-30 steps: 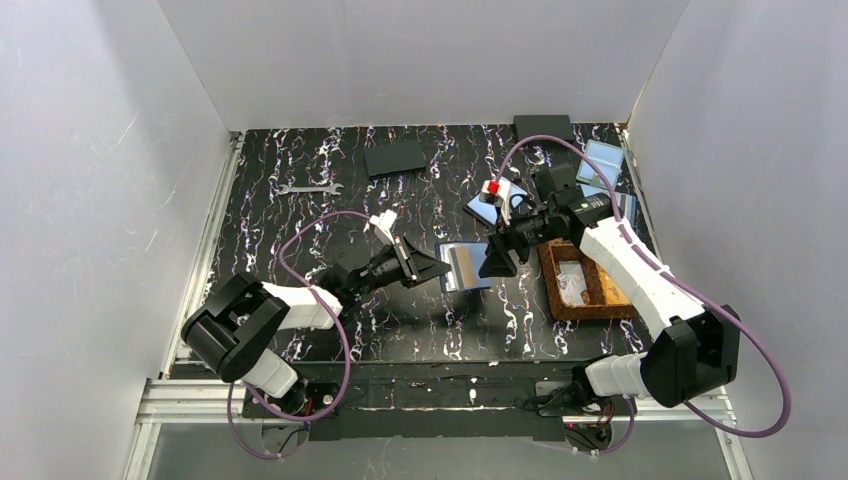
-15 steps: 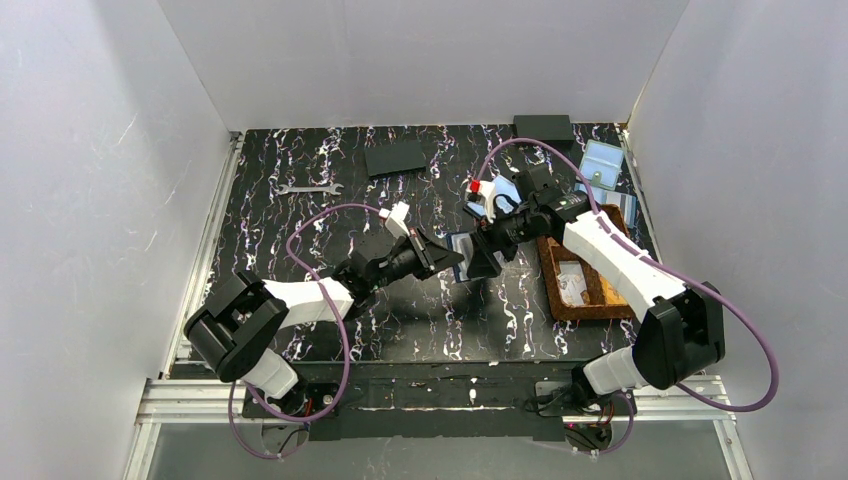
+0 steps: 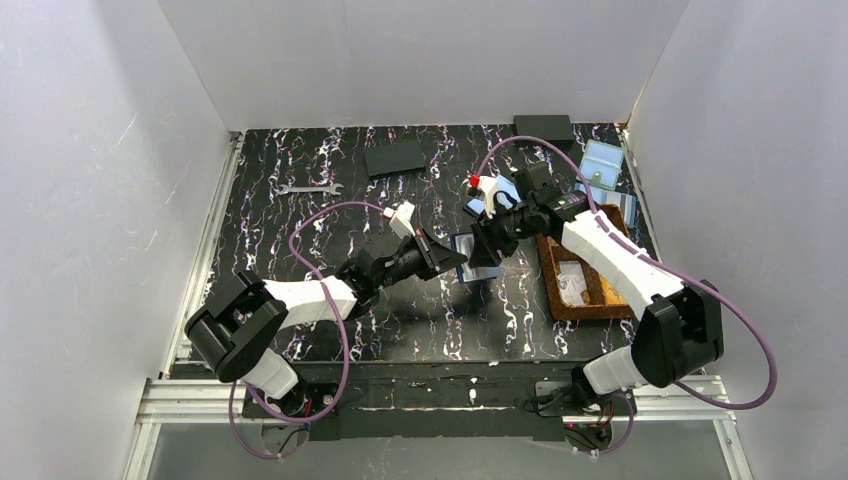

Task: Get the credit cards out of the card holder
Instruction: Remove the credit card from the card holder.

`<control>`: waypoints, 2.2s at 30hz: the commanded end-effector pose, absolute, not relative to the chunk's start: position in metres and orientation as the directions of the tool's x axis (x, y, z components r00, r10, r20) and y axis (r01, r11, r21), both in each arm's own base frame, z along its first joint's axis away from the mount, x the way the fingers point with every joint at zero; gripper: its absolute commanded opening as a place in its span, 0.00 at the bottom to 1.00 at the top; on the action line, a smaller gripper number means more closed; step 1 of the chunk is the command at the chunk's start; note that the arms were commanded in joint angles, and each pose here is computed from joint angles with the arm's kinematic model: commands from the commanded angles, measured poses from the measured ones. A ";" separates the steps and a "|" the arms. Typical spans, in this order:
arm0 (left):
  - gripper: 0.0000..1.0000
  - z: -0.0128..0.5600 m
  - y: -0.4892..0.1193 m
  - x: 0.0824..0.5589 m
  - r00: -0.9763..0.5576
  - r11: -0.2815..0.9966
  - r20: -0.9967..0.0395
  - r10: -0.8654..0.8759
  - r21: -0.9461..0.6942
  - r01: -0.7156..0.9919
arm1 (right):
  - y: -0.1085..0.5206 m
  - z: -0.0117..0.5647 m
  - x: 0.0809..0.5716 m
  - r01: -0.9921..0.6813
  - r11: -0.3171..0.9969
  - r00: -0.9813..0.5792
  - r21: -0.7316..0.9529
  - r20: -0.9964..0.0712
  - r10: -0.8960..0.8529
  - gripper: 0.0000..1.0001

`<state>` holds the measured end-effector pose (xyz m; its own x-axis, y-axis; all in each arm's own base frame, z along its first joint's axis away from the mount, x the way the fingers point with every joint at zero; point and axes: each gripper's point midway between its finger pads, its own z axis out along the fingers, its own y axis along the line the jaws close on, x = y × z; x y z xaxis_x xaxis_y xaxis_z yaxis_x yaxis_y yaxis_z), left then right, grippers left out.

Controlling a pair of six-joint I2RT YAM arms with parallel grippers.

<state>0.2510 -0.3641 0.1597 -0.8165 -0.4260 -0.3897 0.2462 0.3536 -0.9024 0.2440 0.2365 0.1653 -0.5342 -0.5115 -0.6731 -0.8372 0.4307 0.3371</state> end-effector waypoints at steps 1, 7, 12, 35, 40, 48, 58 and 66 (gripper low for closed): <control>0.00 0.182 -0.363 0.254 -0.779 0.339 -0.435 -0.452 -0.891 0.302 | 0.236 0.174 0.256 -0.841 0.461 -0.508 0.283 -0.709 -0.489 0.51; 0.00 0.182 -0.353 0.252 -0.759 0.362 -0.455 -0.465 -0.881 0.306 | 0.225 0.177 0.263 -0.819 0.504 -0.524 0.275 -0.718 -0.459 0.45; 0.00 0.183 -0.348 0.249 -0.752 0.368 -0.468 -0.465 -0.874 0.317 | 0.213 0.173 0.269 -0.788 0.542 -0.557 0.293 -0.714 -0.424 0.39; 0.03 0.216 -0.326 0.222 -0.756 0.240 -0.526 -0.389 -0.851 0.467 | 0.217 0.198 0.246 -0.751 0.312 -0.650 0.582 -0.736 -0.190 0.01; 0.08 0.196 -0.323 0.220 -0.801 0.244 -0.479 -0.359 -0.877 0.414 | 0.215 0.184 0.246 -0.726 0.346 -0.674 0.595 -0.715 -0.185 0.01; 0.10 0.126 -0.306 0.219 -0.871 0.316 -0.360 -0.335 -0.914 0.256 | 0.226 0.127 0.249 -0.680 0.427 -0.723 0.596 -0.642 -0.254 0.01; 0.14 0.070 -0.279 0.220 -0.891 0.407 -0.248 -0.381 -0.910 0.079 | 0.238 0.087 0.252 -0.643 0.482 -0.763 0.596 -0.556 -0.330 0.01; 0.26 0.074 -0.261 0.223 -0.847 0.459 -0.297 -0.440 -0.885 0.072 | 0.240 0.074 0.256 -0.619 0.506 -0.784 0.601 -0.515 -0.347 0.01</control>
<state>0.2173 -0.2692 0.0595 -0.8825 -0.4075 -0.2347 0.0346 0.4414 -0.8966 0.2380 0.2355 0.0656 -0.8047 -0.3573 -0.4741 -0.5935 0.5039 0.6276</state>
